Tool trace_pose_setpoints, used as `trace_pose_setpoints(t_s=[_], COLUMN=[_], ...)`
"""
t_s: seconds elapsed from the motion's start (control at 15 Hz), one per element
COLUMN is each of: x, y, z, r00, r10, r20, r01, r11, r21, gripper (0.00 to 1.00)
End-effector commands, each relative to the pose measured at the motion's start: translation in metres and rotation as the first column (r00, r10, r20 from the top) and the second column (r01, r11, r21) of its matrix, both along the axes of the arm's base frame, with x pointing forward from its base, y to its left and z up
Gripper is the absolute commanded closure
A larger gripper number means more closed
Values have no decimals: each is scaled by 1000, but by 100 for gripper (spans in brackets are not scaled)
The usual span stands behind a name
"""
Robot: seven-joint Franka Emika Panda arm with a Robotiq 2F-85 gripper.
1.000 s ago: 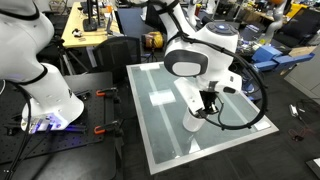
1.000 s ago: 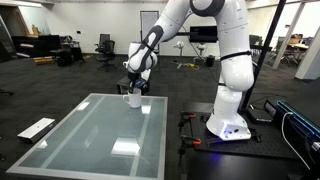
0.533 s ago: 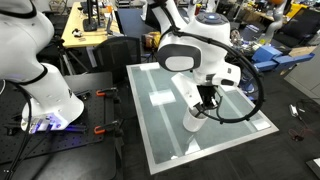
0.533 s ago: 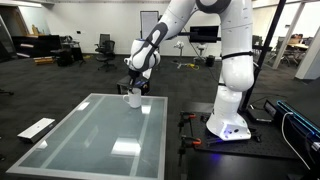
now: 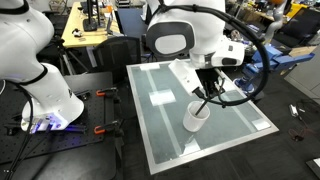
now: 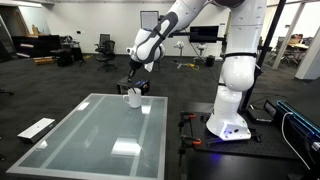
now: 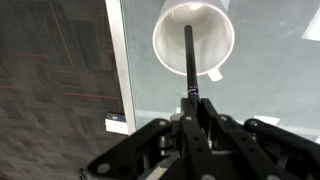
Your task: Remove the black pen from the mug and place it on the left side of the table
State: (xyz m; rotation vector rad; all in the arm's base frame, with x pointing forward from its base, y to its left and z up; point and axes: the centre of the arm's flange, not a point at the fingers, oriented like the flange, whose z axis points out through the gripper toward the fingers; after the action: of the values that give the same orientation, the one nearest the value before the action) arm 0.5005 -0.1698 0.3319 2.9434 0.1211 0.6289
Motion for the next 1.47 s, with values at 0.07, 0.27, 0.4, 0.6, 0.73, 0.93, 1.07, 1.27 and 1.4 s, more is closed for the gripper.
trace_pose_setpoints(t_s=[0.07, 0.27, 0.4, 0.6, 0.73, 0.93, 1.07, 1.27, 1.4], x=[-22, -22, -19, -12, -7, -2, 1, 6, 9], y=[13, 25, 37, 57, 72, 87, 92, 101, 107], z=[37, 54, 64, 74, 78, 78, 76, 68, 61], r00=[989, 973, 963, 954, 950, 949, 952, 959, 958], r10=[7, 24, 50, 105, 140, 193, 221, 243, 262], r20=[148, 228, 264, 281, 280, 250, 212, 144, 119], r01=[-4, -21, -51, -118, -159, -214, -241, -259, -273], r11=[1000, 1000, 999, 993, 986, 975, 968, 961, 957], r21=[-21, -18, -4, 31, 44, 61, 73, 101, 97], gripper=[97, 97, 97, 97, 97, 97, 97, 97, 97])
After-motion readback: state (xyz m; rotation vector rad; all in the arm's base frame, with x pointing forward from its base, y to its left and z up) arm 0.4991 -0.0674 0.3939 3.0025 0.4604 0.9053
